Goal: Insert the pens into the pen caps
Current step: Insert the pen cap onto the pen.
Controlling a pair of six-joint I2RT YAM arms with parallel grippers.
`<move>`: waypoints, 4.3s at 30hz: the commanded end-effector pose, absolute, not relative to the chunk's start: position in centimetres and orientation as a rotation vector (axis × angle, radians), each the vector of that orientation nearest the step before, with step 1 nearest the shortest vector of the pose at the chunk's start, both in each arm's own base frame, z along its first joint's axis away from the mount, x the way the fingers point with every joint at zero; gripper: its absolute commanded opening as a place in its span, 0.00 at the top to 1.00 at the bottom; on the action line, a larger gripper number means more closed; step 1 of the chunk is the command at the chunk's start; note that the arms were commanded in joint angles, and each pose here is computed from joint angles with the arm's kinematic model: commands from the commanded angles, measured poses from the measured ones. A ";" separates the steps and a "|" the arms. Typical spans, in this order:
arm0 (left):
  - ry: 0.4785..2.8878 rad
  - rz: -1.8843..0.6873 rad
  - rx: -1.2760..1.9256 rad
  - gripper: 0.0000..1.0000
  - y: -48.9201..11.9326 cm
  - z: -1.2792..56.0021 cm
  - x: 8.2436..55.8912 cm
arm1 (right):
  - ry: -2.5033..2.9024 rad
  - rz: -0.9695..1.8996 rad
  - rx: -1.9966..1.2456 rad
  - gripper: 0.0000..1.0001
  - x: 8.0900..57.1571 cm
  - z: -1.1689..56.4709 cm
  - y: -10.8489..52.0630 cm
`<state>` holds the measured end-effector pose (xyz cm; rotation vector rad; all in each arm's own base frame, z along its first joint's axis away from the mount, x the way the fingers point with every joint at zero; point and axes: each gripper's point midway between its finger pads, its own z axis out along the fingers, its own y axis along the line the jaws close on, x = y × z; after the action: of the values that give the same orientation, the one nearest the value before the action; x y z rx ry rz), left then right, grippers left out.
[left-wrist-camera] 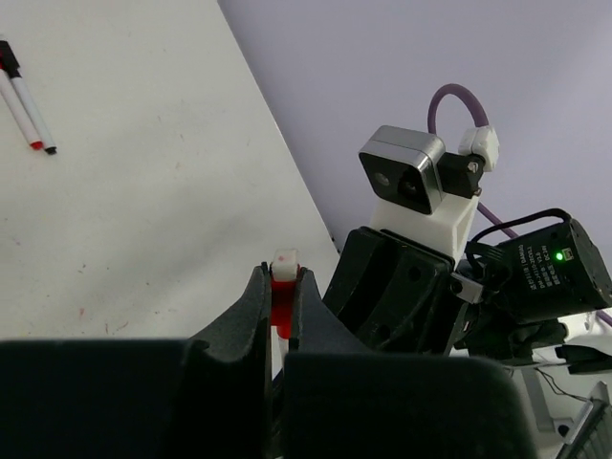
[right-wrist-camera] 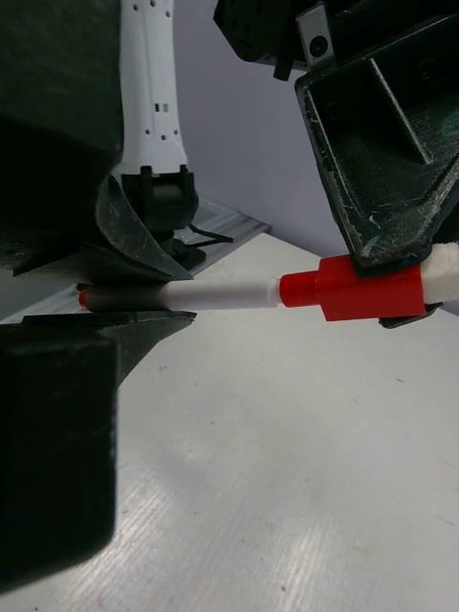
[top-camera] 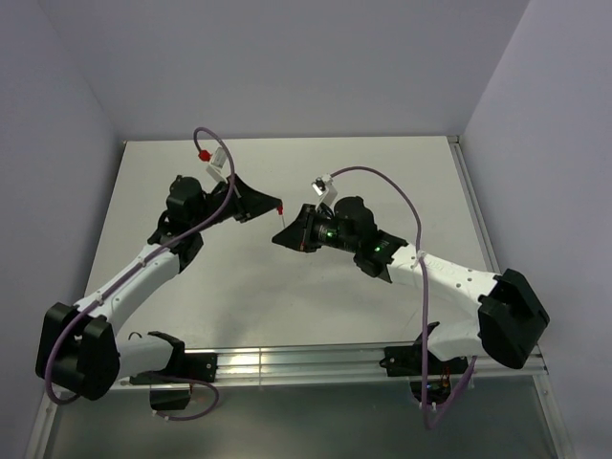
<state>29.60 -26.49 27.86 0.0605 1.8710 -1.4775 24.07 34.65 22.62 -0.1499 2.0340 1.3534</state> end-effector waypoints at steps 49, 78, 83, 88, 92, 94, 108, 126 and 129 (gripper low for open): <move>2.194 -1.499 0.522 1.00 -31.0 21.7 19.1 | 1.549 0.892 -0.045 1.00 35.4 39.7 26.4; 2.422 -1.319 0.501 1.00 -32.7 17.2 17.2 | 1.482 0.825 -0.070 1.00 36.4 45.3 26.1; 2.433 -1.341 0.486 1.00 -33.0 17.2 16.7 | 1.430 0.838 -0.088 1.00 35.7 46.9 25.9; 2.379 -1.382 0.458 1.00 -33.3 19.7 17.0 | 1.420 0.885 -0.138 1.00 34.5 46.4 26.4; 2.371 -1.432 0.446 1.00 -33.8 21.1 16.8 | 1.373 0.907 -0.158 1.00 33.1 46.1 26.0; 2.381 -1.455 0.442 1.00 -34.0 21.5 16.6 | 1.354 0.909 -0.173 1.00 32.5 45.8 25.7; 2.455 -1.422 0.555 1.00 -33.1 20.2 15.3 | 1.293 0.848 -0.208 1.00 31.6 46.6 24.5; 2.517 -1.380 0.538 1.00 -33.2 18.3 13.9 | 1.167 0.870 -0.134 1.00 31.5 50.5 23.6; 2.518 -1.350 0.534 1.00 -33.3 18.0 13.9 | 1.159 0.907 -0.105 1.00 31.3 51.2 23.6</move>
<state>28.66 -32.82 32.24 0.2259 1.7782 -1.1996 26.54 27.65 25.67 -0.4810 2.0364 0.8525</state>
